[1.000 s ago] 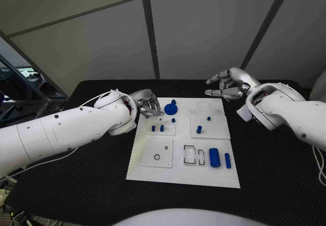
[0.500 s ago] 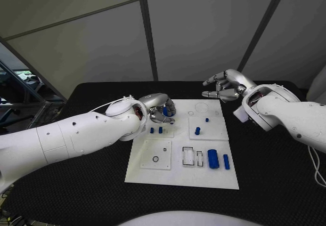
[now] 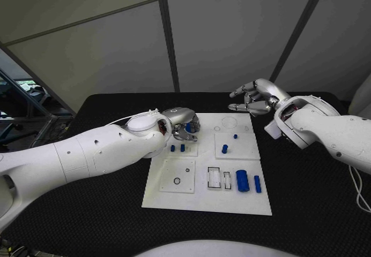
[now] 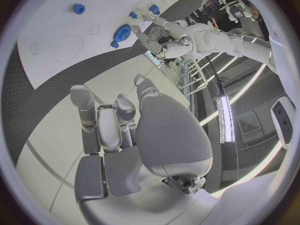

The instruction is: Assemble the parts on the task board

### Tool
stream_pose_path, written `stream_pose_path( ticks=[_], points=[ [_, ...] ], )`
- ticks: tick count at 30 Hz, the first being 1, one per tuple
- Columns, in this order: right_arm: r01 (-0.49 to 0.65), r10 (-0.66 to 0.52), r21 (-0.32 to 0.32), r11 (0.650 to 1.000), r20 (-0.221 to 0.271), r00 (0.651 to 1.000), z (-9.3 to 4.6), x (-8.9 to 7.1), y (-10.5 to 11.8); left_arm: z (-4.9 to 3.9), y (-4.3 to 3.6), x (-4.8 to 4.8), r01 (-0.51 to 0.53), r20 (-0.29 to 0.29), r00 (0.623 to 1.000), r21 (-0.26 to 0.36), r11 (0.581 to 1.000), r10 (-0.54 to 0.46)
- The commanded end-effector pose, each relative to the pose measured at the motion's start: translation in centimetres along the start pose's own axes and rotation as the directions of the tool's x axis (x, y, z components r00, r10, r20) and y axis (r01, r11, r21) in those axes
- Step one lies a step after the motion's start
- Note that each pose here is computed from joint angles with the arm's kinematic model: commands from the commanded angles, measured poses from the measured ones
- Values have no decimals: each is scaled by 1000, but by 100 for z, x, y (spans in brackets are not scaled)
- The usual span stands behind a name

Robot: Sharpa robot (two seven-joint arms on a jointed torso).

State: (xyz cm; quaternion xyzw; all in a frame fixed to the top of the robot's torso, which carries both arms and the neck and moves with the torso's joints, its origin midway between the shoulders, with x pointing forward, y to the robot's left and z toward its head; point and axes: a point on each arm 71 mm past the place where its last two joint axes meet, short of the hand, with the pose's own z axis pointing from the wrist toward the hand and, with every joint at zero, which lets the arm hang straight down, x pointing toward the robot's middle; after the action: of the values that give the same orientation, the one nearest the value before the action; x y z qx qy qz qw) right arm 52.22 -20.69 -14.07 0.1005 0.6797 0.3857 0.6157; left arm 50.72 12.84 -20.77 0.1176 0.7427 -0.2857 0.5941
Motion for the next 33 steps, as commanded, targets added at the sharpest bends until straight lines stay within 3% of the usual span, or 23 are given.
stream_pose_path(
  ticks=[1, 14, 33],
  points=[
    [2, -2, -12, 1000, -2, 1000, 6, -1, 19, 25, -9, 32, -51, -43, 998, -3, 999, 51],
    [1, -1, -14, 1000, -5, 1000, 15, 11, 29, 70, -35, 113, -63, -94, 994, -9, 998, 61],
    [-1, 1, -16, 1000, -8, 1000, 22, 23, 42, 129, -28, 139, -66, -105, 992, -19, 998, 64]
  ],
)
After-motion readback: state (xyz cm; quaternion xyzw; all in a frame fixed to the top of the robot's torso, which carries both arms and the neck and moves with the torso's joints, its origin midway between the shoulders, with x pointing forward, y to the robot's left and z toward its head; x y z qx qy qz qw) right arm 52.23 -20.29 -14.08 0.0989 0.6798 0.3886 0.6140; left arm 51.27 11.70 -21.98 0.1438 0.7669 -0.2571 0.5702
